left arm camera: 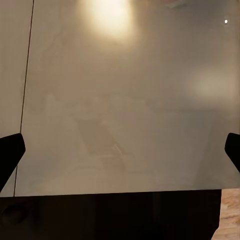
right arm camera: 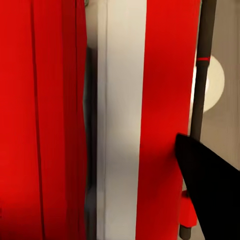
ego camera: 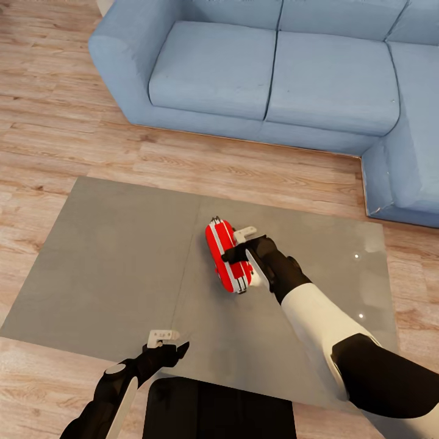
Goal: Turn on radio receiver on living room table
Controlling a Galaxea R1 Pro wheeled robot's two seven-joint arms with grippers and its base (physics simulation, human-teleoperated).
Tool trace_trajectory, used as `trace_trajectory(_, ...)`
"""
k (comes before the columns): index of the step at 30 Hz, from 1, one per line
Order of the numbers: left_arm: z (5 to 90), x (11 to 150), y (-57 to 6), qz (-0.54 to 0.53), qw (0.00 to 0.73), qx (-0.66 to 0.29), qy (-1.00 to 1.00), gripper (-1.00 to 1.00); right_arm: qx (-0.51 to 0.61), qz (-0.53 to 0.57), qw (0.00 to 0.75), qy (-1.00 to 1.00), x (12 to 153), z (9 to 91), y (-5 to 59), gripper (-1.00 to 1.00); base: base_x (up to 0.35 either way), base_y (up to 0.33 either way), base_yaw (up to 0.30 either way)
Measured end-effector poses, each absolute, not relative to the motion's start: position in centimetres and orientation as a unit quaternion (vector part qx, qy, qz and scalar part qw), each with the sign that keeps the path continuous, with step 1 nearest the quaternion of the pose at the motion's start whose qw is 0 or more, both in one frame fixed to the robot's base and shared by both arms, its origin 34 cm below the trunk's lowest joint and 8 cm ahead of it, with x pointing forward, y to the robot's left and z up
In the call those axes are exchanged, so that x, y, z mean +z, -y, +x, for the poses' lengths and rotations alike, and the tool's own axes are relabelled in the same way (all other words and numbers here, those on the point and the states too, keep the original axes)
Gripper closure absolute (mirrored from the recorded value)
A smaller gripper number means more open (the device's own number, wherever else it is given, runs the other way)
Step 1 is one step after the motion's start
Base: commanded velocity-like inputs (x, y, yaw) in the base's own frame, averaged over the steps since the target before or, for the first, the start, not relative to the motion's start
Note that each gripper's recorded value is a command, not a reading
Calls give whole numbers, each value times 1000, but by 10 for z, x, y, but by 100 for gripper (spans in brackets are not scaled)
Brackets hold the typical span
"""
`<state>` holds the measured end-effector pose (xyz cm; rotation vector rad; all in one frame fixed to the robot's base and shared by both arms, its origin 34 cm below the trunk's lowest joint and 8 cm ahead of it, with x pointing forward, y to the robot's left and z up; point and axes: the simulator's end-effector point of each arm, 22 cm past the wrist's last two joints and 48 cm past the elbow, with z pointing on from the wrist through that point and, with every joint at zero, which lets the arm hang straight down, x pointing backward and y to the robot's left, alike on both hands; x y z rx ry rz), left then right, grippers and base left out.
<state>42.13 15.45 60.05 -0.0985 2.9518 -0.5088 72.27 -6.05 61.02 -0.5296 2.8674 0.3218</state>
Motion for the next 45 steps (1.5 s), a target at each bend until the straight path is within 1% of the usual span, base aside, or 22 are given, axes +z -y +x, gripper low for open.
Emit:
trace_trajectory(13, 421, 600, -154, -33, 72, -169, -982, -100, 98, -187, 110, -971, 612, 728, 64, 100, 0, 0, 0)
trace_trajectory(14, 421, 600, -154, -33, 71, -169, -982, -100, 91, -188, 78, -975, 630, 728, 66, 100, 0, 0, 0)
trace_trajectory(15, 421, 600, -154, -33, 71, -169, -982, -100, 92, -187, 90, -974, 645, 740, 64, 100, 0, 0, 0)
trace_trajectory(16, 421, 600, -154, -33, 71, -169, -982, -100, 96, -185, 118, -971, 668, 760, 59, 100, 0, 0, 0)
trace_trajectory(18, 421, 600, -154, -33, 72, -169, -982, -100, 108, -181, 204, -956, 735, 809, 47, 100, 0, 0, 0)
trace_trajectory(19, 421, 600, -154, -33, 72, -169, -982, -100, 113, -179, 215, -954, 748, 814, 45, 100, 0, 0, 0)
trace_trajectory(21, 421, 600, -154, -33, 71, -169, -982, -100, 107, -180, 181, -961, 731, 799, 49, 100, 0, 0, 0)
trace_trajectory(22, 421, 600, -154, -33, 71, -169, -982, -100, 103, -182, 185, -960, 734, 801, 50, 100, 0, 0, 0)
trace_trajectory(24, 421, 600, -154, -33, 72, -169, -982, -100, 111, -180, 218, -953, 759, 816, 46, 100, 0, 0, 0)
trace_trajectory(29, 421, 600, -154, -33, 71, -169, -982, -100, 117, -177, 264, -941, 793, 835, 42, 100, 0, 0, 0)
trace_trajectory(33, 421, 600, -154, -33, 71, -169, -982, -100, 120, -177, 284, -935, 810, 842, 41, 100, 0, 0, 0)
trace_trajectory(36, 422, 600, -154, -33, 72, -169, -982, -100, 129, -179, 285, -933, 812, 841, 37, 100, 0, 0, 0)
trace_trajectory(39, 423, 601, -154, -33, 74, -170, -982, -100, 169, -190, 278, -926, 816, 834, 20, 100, 0, 0, 0)
trace_trajectory(41, 426, 602, -154, -34, 77, -171, -982, -100, 228, -208, 264, -914, 822, 820, -1, 100, 0, 0, 0)
trace_trajectory(42, 427, 603, -153, -35, 79, -172, -981, -100, 278, -222, 245, -902, 824, 806, -5, 100, 0, 0, 0)
trace_trajectory(45, 435, 606, -142, -40, 85, -182, -979, -100, 294, -250, 221, -895, 814, 793, 19, 100, 0, 0, 0)
